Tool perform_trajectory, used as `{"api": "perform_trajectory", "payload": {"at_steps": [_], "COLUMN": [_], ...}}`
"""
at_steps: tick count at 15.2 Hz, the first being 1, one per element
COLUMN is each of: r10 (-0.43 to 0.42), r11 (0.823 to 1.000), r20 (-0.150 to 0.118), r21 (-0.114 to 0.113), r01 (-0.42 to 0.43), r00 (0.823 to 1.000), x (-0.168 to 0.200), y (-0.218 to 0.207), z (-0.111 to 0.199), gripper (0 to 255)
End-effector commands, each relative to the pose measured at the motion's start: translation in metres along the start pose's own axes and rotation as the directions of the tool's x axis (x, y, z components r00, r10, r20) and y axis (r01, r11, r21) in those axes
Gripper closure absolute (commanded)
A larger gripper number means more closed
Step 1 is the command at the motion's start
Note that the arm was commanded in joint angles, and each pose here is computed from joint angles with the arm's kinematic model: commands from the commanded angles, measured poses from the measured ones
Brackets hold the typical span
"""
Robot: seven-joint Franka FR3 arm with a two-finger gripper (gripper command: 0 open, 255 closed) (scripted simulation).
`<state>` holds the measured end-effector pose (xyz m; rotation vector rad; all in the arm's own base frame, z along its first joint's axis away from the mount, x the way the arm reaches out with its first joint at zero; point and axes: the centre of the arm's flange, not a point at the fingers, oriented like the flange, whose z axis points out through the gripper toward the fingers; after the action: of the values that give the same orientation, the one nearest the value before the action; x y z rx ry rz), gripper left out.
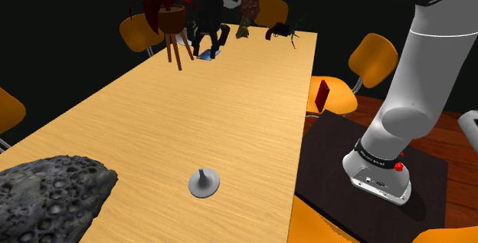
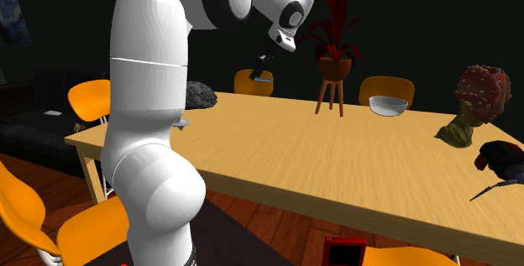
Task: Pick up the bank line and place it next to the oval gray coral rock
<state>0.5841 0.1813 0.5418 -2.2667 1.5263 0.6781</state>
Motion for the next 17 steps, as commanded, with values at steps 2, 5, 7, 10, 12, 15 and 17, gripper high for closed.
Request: {"api": "perform_trajectory", "payload": {"at_steps": [2,5,7,10,12,15,17], "r10": [0.001,0.001,0.001,0.001,0.001,0.001,0.001], "r11": [1.000,1.000,1.000,1.000,1.000,1.000,1.000], "r20": [0.000,0.000,0.000,0.000,0.000,0.000,0.000], "r21": [0.001,0.001,0.001,0.001,0.001,0.001,0.001], "r01": [-0.001,-0.001,-0.001,-0.001,-0.001,-0.001,-0.001], "r00": [1.000,1.000,1.000,1.000,1.000,1.000,1.000], "x": [-0.034,-0.067,-0.089,-0.121,-0.143,-0.176,-0.198], "y": [-0.006,-0.012,-0.016,-0.022,-0.025,-0.031,-0.035], "z": [0.022,0.044,0.058,0.080,0.094,0.115,0.130], "gripper": [255,255,255,255,255,255,255]}}
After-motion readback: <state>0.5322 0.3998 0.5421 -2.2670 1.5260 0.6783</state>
